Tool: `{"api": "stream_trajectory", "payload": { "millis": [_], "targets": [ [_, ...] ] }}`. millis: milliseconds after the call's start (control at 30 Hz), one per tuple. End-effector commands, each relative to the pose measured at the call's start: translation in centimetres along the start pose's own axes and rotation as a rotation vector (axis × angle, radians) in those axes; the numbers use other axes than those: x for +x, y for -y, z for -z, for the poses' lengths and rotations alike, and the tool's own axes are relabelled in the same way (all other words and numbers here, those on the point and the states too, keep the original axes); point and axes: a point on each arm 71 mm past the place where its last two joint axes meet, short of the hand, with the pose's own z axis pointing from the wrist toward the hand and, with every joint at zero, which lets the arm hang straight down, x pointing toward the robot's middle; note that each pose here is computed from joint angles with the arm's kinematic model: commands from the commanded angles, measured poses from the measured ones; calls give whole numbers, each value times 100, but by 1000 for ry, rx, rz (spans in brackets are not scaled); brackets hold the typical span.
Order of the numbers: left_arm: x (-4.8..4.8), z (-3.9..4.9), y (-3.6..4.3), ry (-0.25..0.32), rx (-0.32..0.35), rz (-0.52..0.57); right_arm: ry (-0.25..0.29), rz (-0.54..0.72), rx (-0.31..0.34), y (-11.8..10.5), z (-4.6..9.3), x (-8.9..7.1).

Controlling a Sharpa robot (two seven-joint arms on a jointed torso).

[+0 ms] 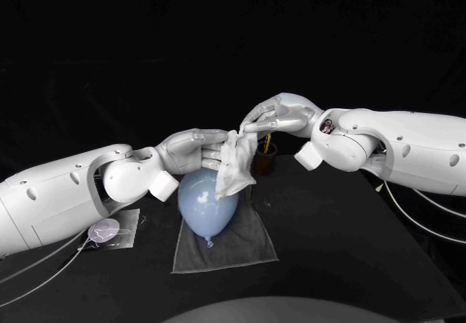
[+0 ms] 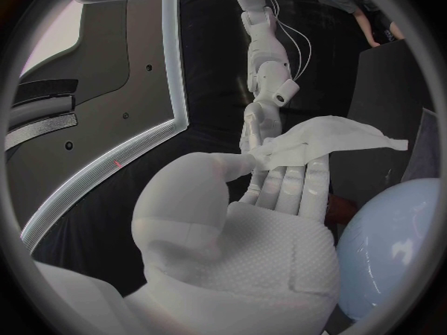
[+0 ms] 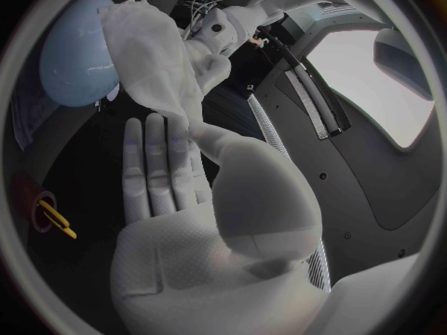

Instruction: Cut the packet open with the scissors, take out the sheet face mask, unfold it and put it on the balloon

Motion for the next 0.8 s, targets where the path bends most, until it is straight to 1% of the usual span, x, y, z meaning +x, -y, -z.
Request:
{"api": "stream_trajectory", "payload": {
  "millis": [33, 300, 467, 733, 800],
  "targets": [
    [-9, 4, 25, 8, 24, 16, 21, -2, -2, -8, -13, -16],
    [-30, 9, 23, 30, 20, 14, 27, -4, -3, -13, -27, -8],
    [-49, 11, 17, 56, 13, 8, 33, -8, -5, -22, -37, 10],
    [-92, 6, 0, 127, -15, -64, 44, -17, -14, -56, -65, 72],
    [-109, 2, 0, 156, -17, -93, 41, -19, -18, -67, -73, 99]
  ]
}}
